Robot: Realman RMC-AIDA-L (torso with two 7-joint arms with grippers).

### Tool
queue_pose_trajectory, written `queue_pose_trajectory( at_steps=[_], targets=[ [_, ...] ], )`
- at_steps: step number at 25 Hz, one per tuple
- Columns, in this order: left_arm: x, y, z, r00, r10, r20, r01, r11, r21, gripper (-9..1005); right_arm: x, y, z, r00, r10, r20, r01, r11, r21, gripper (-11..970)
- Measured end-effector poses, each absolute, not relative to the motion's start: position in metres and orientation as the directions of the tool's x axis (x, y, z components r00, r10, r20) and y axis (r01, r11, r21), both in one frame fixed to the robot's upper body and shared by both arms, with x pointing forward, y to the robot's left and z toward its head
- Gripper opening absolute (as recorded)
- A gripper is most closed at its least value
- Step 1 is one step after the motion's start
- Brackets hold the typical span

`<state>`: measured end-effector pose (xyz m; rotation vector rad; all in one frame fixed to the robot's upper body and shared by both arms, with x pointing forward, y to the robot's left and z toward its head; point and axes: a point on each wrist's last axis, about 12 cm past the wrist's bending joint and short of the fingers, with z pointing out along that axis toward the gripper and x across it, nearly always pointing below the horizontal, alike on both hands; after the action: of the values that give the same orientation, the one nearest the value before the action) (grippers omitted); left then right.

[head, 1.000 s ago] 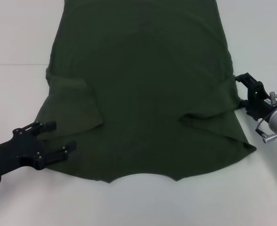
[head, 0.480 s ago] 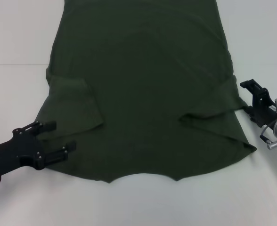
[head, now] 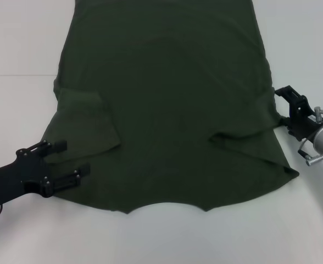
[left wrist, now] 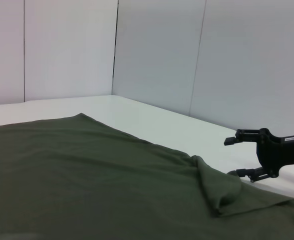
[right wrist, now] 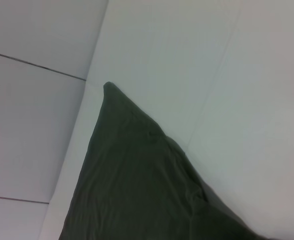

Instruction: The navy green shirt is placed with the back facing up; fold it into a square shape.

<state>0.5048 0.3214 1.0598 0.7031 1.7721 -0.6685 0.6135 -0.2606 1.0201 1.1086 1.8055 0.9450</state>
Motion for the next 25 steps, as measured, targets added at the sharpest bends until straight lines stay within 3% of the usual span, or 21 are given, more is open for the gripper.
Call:
queue_pose_trajectory(
  at_steps=[19, 21, 25],
  targets=[
    [0.502, 0.322, 1.058, -0.268, 0.138, -0.954, 0.73, 0.675, -0.107, 861, 0.62, -0.254, 1.025, -0.317, 0.909, -0.269, 0.312, 0.368, 0.876, 930],
    [0.503, 0.322, 1.058, -0.268, 0.138, -0.953, 0.73, 0.675, -0.107, 861, 0.622, -0.25, 1.03, -0.347, 0.89, -0.294, 0.255, 0.392, 0.884, 903],
    [0.502, 0.323, 1.057, -0.27, 0.139, -0.953, 0.727, 0.678, -0.107, 861, 0.626, -0.233, 1.05, -0.434, 0.787, -0.44, 0.012, 0.493, 0.87, 798]
  ],
)
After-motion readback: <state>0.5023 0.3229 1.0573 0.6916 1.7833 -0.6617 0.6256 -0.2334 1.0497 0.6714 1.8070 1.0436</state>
